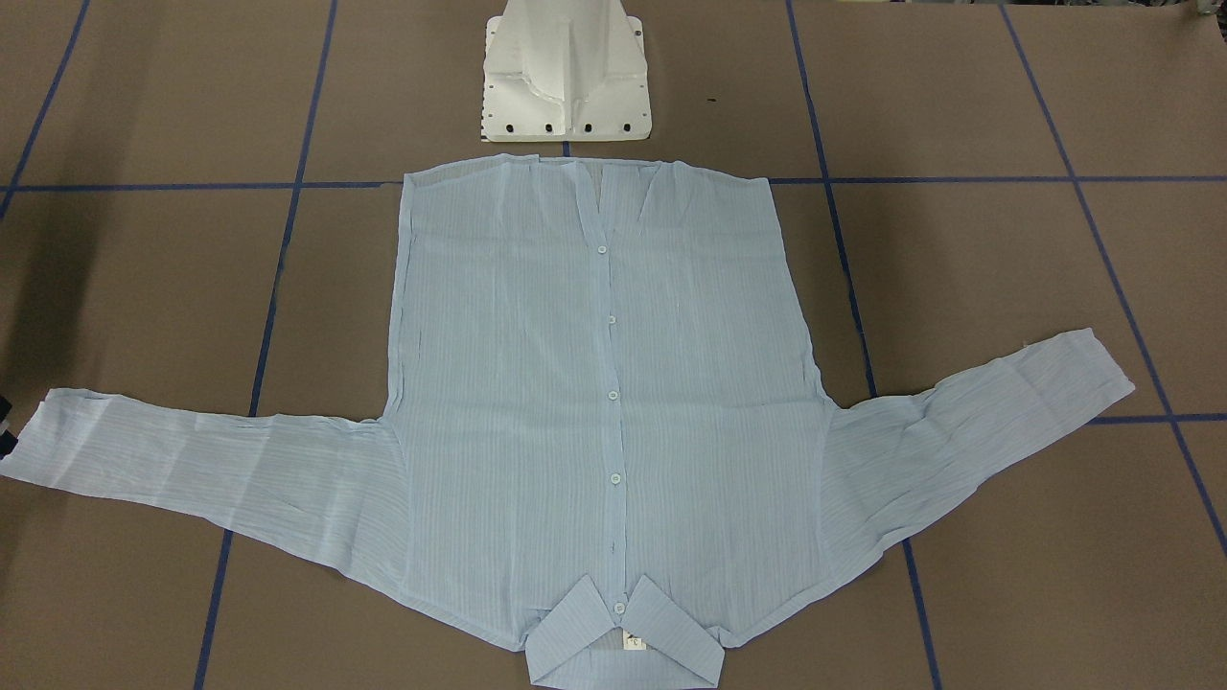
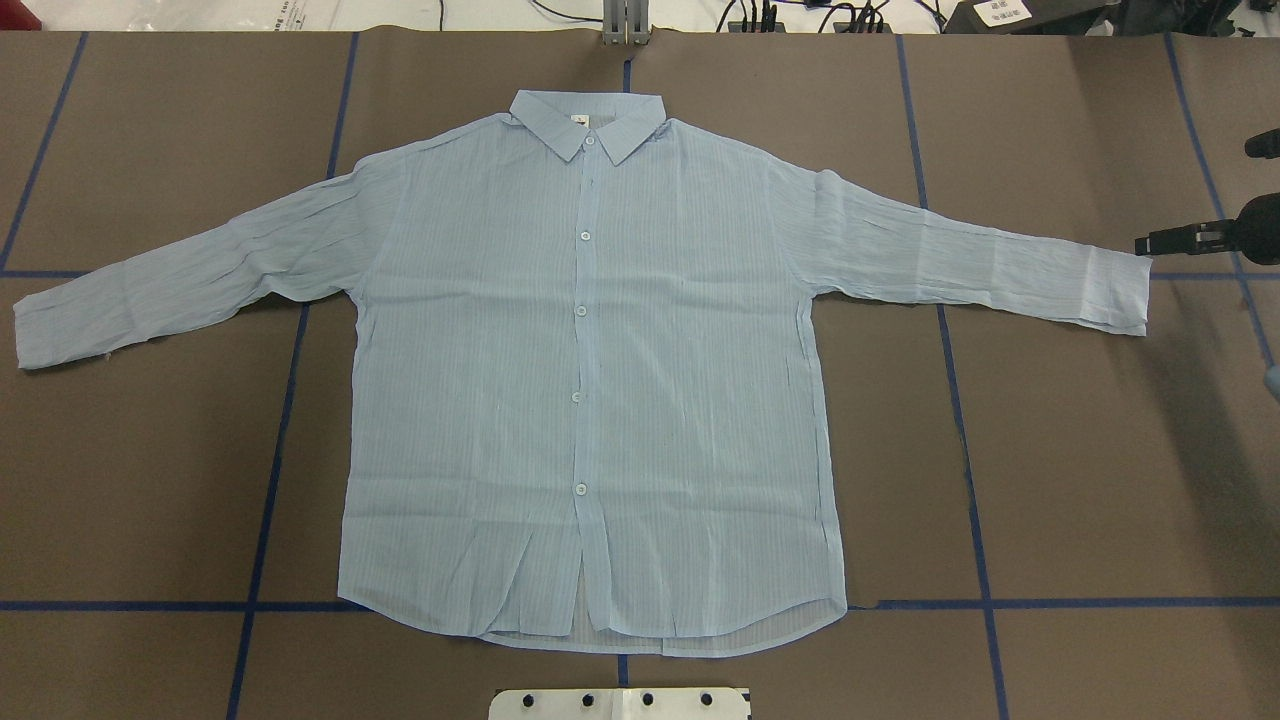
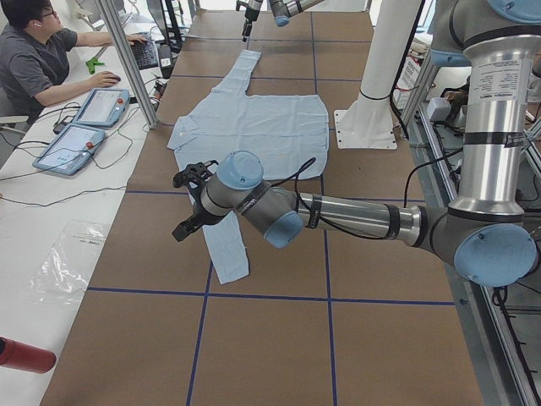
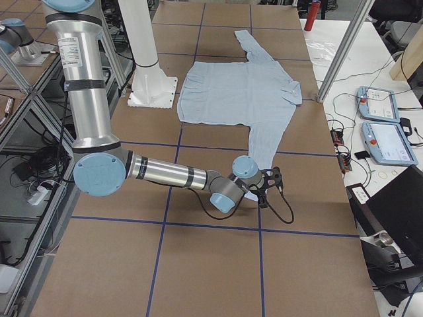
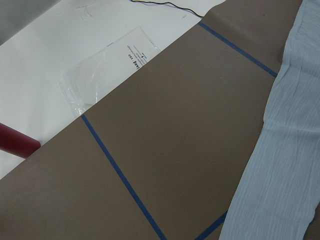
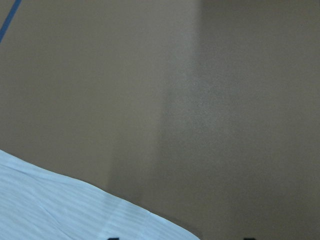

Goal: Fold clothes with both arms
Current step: 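Lower the right gripper to the cuff of the sleeve nearest it and grasp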

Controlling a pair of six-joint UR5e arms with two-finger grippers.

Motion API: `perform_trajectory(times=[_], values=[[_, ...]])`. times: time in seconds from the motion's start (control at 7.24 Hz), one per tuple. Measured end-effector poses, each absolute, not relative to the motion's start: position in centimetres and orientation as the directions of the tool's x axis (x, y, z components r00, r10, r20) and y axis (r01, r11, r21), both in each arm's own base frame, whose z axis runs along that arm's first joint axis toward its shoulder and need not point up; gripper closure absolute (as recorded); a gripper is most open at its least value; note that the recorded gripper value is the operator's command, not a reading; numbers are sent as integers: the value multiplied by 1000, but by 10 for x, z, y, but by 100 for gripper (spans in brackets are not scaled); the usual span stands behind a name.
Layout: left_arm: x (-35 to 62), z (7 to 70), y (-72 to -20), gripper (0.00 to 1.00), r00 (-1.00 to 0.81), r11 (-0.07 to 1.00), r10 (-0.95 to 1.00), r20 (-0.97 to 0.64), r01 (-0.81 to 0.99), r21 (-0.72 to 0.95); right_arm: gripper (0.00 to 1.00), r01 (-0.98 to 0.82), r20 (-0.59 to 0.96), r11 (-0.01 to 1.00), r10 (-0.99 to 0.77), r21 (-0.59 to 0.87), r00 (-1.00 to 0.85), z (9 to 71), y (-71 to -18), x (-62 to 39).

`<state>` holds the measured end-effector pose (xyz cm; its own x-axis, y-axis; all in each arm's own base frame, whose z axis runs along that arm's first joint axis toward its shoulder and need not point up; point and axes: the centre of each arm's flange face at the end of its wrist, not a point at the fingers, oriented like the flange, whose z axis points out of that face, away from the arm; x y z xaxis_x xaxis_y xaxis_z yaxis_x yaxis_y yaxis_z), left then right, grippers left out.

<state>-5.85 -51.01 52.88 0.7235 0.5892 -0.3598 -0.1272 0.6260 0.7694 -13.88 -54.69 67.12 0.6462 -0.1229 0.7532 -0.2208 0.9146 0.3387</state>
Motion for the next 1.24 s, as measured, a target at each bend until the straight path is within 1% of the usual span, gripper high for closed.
perform_trajectory(times=[0.28,0.55,0.69,0.83,0.97,1.1,1.24], values=[[-59,529,-510,0,724,625,589,-358,-127,771,25,-206,740,919,-121,335,661,681,-543,-152],[-59,528,-510,0,724,623,590,-357,-127,772,37,-194,724,920,-125,341,678,686,-543,-166],[-59,528,-510,0,724,623,590,-357,-127,772,42,-192,721,920,-126,342,681,687,-542,-168],[-59,528,-510,0,724,623,590,-357,-128,771,42,-191,720,920,-126,342,683,688,-542,-169],[-59,529,-510,0,724,624,590,-357,-128,771,47,-189,719,921,-127,342,684,688,-542,-170],[-59,529,-510,0,724,625,590,-358,-129,770,62,-186,718,921,-128,342,684,689,-542,-172],[-59,530,-510,0,724,625,590,-357,-129,770,86,-185,717,922,-127,340,685,689,-542,-172]])
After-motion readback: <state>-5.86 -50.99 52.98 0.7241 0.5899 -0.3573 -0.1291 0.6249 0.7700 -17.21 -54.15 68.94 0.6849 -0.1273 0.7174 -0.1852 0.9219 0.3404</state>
